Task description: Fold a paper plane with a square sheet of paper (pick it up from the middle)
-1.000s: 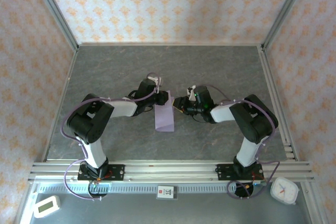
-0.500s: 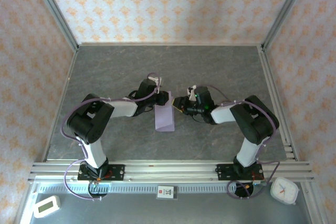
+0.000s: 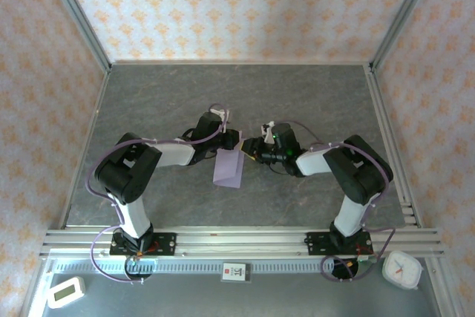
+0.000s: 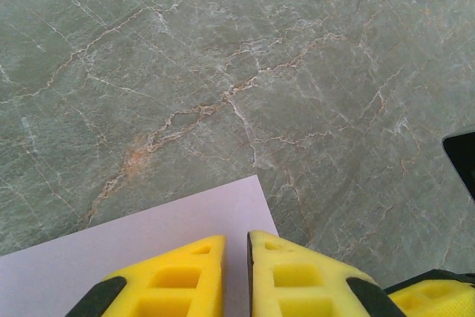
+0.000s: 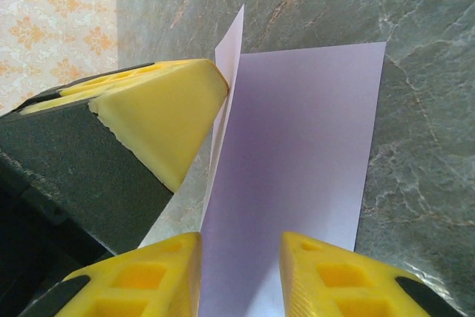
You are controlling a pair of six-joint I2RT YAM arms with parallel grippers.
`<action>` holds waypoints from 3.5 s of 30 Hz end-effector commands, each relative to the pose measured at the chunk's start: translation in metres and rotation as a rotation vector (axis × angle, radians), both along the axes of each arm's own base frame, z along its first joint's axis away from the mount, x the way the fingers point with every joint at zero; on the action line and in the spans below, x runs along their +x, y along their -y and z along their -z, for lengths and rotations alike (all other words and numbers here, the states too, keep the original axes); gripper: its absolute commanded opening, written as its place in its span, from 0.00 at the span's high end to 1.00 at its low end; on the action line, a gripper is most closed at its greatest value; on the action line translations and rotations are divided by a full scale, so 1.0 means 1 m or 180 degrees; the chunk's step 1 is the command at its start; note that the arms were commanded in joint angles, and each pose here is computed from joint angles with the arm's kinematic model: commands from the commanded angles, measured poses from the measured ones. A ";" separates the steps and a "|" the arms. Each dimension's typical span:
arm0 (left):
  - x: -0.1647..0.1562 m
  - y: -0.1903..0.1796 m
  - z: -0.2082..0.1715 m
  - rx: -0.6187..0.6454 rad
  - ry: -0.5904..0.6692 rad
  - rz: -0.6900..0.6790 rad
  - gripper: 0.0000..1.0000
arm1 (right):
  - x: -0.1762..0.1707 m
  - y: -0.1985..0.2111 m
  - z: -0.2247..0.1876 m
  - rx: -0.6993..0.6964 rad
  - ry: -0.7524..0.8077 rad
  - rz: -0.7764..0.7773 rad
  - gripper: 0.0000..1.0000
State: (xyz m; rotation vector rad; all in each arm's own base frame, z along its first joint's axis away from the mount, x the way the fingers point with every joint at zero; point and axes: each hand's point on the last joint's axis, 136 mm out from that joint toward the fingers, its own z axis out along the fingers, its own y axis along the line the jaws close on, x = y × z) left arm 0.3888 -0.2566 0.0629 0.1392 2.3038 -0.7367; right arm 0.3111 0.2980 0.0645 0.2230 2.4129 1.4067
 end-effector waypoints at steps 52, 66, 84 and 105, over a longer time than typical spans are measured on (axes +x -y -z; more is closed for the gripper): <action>-0.012 -0.019 -0.020 -0.0041 0.0028 -0.0204 0.82 | -0.027 0.005 0.041 -0.0089 -0.0203 0.0124 1.00; -0.026 -0.018 -0.015 -0.0152 0.0036 -0.0055 0.81 | -0.029 0.006 0.053 -0.0123 -0.0283 0.0133 1.00; -0.037 -0.033 0.032 0.0001 -0.0182 -0.0190 0.82 | -0.034 0.009 0.062 -0.0165 -0.0358 0.0122 1.00; -0.013 -0.037 -0.014 -0.0200 0.0059 -0.0276 0.82 | -0.037 0.011 0.072 -0.0208 -0.0421 0.0131 1.00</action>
